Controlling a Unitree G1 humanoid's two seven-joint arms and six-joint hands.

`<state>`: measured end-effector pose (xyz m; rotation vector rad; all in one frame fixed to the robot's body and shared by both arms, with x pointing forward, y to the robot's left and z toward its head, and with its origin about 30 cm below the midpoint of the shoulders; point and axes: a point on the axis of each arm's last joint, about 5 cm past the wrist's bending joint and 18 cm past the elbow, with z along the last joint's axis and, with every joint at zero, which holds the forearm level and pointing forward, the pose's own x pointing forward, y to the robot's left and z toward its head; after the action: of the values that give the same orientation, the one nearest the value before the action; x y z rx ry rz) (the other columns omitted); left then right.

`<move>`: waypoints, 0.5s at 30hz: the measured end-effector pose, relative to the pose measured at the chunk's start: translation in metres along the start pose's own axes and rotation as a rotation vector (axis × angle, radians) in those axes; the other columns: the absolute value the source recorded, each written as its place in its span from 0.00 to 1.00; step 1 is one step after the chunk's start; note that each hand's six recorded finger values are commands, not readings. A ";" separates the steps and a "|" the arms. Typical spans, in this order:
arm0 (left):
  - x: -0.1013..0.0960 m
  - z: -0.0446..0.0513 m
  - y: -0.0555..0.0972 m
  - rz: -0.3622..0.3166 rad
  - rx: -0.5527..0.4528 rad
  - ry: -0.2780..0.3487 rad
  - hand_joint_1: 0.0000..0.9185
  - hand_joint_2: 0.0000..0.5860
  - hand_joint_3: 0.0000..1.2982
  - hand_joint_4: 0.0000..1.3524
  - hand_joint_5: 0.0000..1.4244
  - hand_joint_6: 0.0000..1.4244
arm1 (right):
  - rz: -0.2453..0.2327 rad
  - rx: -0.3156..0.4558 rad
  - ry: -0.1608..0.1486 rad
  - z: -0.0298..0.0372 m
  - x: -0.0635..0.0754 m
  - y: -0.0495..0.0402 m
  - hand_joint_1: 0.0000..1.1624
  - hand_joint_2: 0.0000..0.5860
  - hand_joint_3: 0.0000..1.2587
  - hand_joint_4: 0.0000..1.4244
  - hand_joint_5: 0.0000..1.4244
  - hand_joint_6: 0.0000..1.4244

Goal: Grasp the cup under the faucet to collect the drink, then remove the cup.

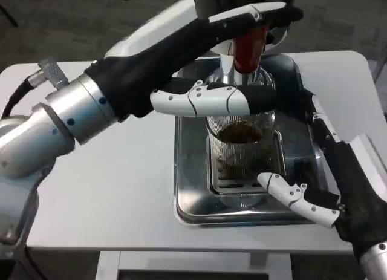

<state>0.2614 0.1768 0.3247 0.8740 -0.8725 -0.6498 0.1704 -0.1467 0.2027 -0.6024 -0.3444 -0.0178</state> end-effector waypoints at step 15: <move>-0.005 0.0118 0.014 0.102 0.014 -0.036 0.14 0.17 0.16 0.16 0.21 0.20 | -0.013 0.018 0.012 -0.0029 -0.001 -0.0029 0.49 0.45 0.00 0.02 0.03 0.08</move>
<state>0.2506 0.1833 0.3386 0.8270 -0.9491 -0.5725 0.1698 -0.1508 0.2016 -0.5817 -0.3364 -0.0303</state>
